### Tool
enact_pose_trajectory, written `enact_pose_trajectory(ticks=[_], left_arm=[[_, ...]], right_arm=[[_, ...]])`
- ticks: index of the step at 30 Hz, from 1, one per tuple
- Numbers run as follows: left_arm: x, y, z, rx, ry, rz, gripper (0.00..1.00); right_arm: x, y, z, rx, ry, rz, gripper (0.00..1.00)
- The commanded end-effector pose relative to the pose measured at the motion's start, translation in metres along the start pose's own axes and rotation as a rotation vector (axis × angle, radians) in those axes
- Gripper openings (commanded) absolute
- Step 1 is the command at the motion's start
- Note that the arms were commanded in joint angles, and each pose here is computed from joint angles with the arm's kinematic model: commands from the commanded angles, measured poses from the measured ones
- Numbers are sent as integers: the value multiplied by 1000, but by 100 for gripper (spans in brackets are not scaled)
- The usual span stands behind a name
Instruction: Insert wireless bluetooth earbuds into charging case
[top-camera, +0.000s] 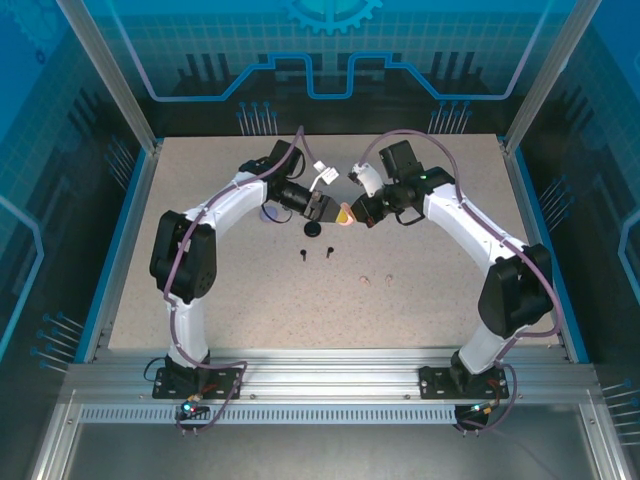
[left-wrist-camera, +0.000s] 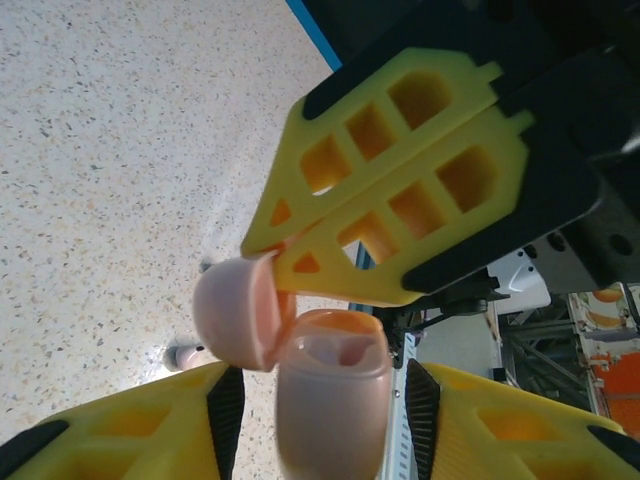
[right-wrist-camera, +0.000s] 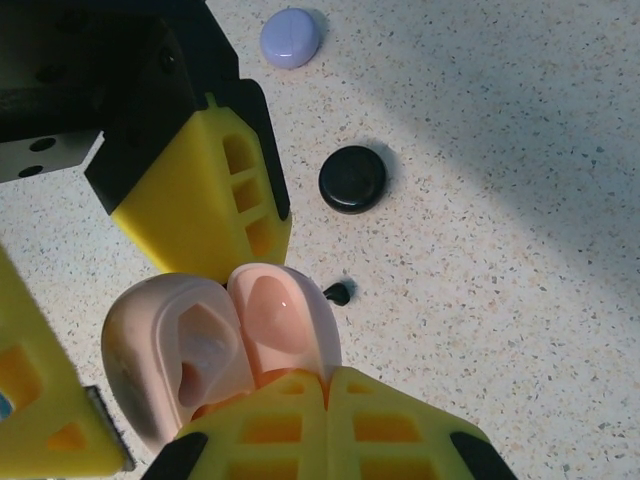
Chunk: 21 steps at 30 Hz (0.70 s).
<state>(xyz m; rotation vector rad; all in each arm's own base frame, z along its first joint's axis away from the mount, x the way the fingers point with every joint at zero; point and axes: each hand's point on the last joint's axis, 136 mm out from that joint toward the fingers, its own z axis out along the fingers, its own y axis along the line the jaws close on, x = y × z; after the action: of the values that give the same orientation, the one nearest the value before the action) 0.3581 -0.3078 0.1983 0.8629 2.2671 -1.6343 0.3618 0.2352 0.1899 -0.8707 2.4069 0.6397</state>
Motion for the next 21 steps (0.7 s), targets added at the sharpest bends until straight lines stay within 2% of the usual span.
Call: enact_pose_trajectory(ticks=[1,9,16,21], left_arm=[[-3,-8,2,57,7,13,48],[-4,-12,1,89,15,14,40],[-3,-12,1,94,20,14,38],[-3,-11,1,96,21,10,29]], right_arm=[[-5,9,-2,-26,3,-21,0],[-4,8,-2,-20,5,-22,0],[-4,7,-1,-16,3,-21,0],[-5,6,0,-15,3,-21,0]])
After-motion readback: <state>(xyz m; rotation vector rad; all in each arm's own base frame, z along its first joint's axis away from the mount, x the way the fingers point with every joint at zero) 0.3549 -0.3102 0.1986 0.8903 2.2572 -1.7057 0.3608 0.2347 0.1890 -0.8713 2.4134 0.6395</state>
